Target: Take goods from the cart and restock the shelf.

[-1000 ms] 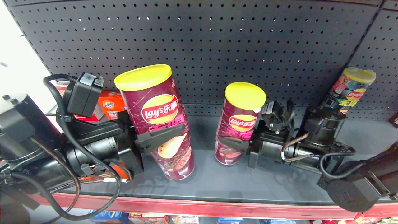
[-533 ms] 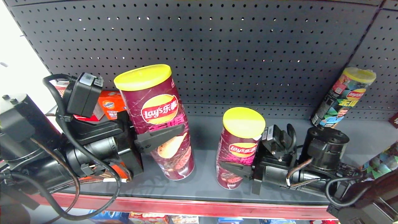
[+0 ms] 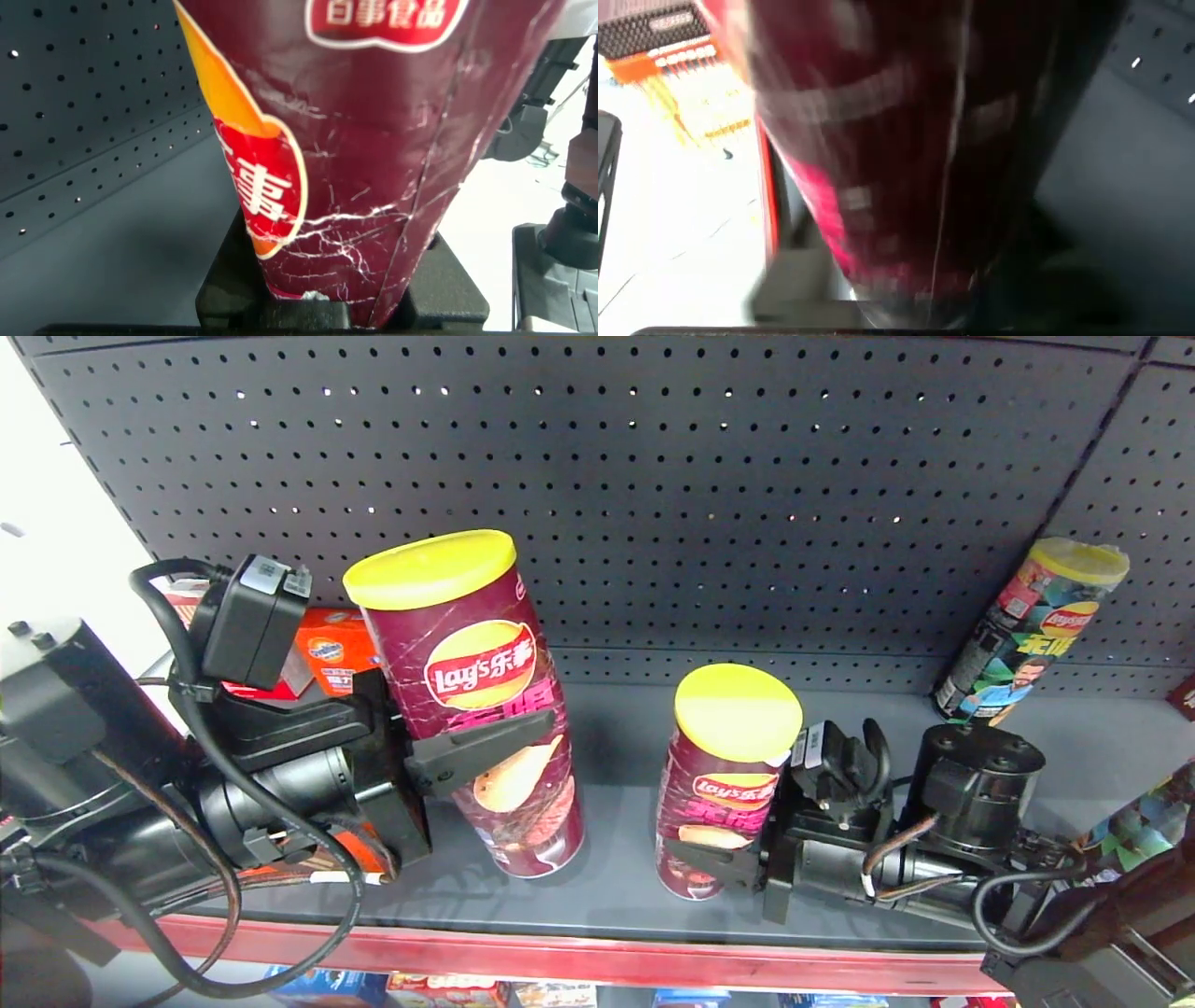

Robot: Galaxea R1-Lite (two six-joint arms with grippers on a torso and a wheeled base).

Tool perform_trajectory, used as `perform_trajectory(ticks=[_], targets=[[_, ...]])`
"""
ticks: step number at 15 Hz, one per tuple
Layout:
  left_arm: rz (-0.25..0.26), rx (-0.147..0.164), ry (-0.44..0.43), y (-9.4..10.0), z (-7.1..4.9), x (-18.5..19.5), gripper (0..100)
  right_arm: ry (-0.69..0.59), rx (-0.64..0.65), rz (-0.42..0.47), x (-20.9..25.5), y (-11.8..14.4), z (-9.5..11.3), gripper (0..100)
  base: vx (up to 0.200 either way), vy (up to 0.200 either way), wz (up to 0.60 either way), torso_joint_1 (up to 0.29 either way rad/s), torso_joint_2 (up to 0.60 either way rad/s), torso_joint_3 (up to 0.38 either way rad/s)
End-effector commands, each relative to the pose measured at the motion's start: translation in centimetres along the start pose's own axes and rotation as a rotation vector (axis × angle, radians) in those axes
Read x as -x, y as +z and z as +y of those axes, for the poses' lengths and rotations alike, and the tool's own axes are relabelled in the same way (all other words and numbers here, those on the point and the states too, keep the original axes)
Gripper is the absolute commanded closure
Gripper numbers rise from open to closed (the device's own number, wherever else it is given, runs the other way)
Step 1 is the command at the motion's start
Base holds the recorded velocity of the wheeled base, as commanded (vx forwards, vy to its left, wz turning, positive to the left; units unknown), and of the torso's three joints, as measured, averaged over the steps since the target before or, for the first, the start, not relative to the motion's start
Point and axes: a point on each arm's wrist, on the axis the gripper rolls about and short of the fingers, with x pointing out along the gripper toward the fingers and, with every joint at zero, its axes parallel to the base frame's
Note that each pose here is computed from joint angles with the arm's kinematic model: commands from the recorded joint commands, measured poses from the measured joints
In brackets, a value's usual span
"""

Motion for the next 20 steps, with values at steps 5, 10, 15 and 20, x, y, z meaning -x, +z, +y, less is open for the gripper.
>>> perform_trajectory(ticks=[5, 10, 15, 20], targets=[[-0.001, 0.0, 0.0, 0.0, 0.0, 0.0, 100, -0.01, 0.004, 0.01, 1.1, 0.0, 0.4, 0, 0.0, 0.0, 0.0, 0.0, 0.0, 0.0], [-0.007, -0.005, -0.001, 0.2, 0.0, 0.0, 100, -0.089, 0.044, -0.047, 7.2, 3.5, 2.3, 0, 0.0, 0.0, 0.0, 0.0, 0.0, 0.0], [-0.013, -0.01, -0.001, 0.4, -0.1, 0.0, 100, -0.288, 0.056, -0.043, 14.6, 7.0, 5.7, 0, 0.0, 0.0, 0.0, 0.0, 0.0, 0.0], [-0.014, -0.01, -0.006, 0.4, -0.1, 0.0, 100, -0.607, -0.124, 0.117, 21.8, 1.9, 11.9, 0, 0.0, 0.0, 0.0, 0.0, 0.0, 0.0]])
